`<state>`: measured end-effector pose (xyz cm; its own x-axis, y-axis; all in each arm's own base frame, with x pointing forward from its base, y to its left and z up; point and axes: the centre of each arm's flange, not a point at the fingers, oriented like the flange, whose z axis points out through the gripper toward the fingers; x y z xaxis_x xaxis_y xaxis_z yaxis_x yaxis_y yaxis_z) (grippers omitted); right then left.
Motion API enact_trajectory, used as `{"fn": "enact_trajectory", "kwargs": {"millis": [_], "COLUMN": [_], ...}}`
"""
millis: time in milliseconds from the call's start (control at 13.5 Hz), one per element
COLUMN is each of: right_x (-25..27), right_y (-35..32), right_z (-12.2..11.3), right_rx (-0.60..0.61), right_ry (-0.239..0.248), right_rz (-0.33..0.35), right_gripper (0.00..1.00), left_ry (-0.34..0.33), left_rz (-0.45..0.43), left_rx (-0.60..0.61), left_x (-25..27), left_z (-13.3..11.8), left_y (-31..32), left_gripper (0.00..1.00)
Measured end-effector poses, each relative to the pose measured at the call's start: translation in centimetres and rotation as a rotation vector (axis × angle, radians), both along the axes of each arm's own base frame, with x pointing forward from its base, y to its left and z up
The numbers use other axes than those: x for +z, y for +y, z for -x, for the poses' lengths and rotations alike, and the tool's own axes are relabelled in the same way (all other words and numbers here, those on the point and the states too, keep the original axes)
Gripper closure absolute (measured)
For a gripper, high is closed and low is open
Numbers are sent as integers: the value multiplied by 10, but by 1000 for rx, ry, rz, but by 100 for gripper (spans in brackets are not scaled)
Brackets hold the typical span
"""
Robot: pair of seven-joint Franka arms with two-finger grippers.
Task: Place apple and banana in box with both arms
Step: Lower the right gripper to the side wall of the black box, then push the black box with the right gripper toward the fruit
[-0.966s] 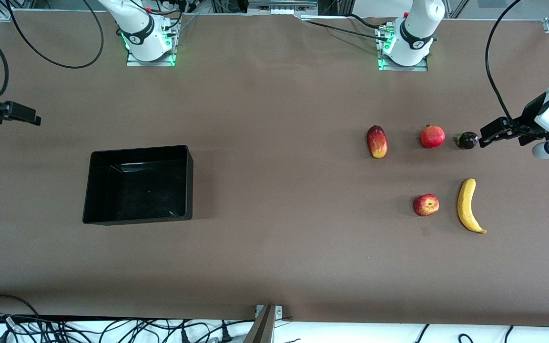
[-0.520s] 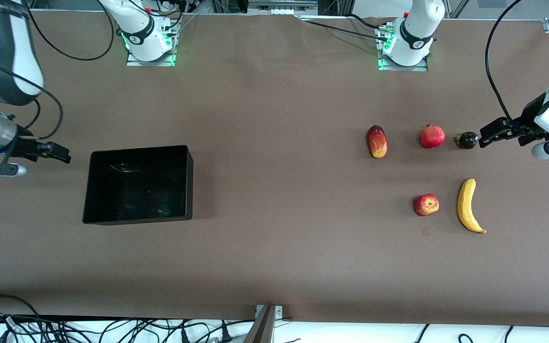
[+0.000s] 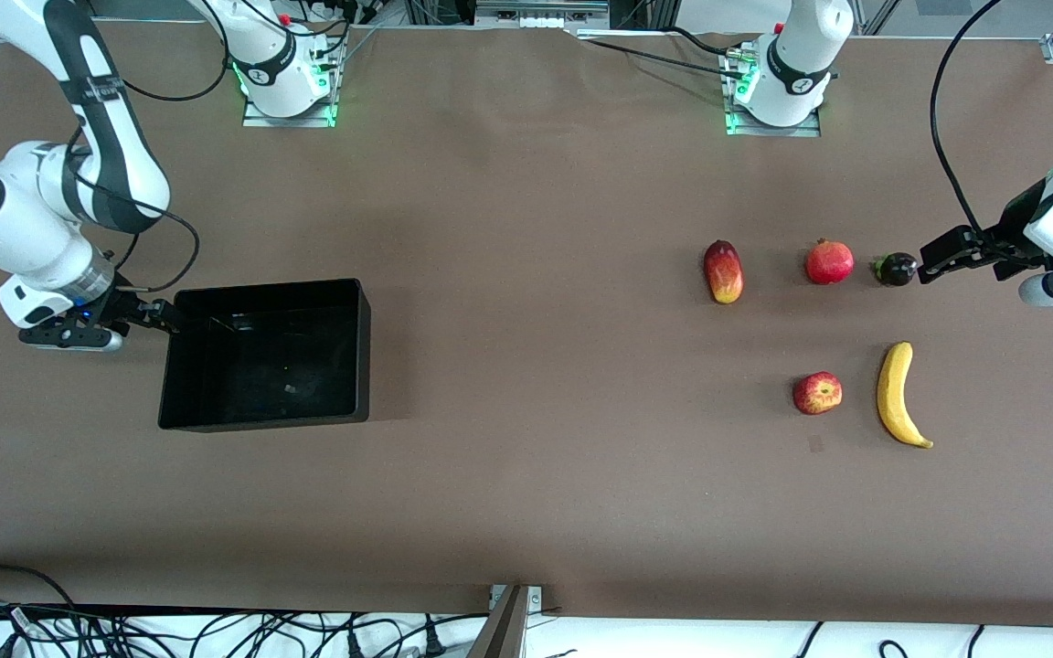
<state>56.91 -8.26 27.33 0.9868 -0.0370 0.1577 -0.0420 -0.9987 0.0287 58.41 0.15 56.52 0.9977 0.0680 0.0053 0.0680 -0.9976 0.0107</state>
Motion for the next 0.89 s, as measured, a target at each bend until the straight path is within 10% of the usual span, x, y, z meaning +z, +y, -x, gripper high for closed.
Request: {"fn": "enact_trajectory", "kwargs": {"millis": [372, 892], "right_x": [-41, -48], "right_y": [5, 16], "right_z": [-5, -4], "right_rx": [11, 29], "right_ry": [-80, -95], "right_rz": [8, 2], "right_gripper": [7, 87], "left_ry": [-4, -2], "left_rz": [0, 0], "left_rx": [0, -1], "left_x": [10, 12], "left_z": [0, 1], "left_y": [0, 0], "left_gripper": [0, 0]}}
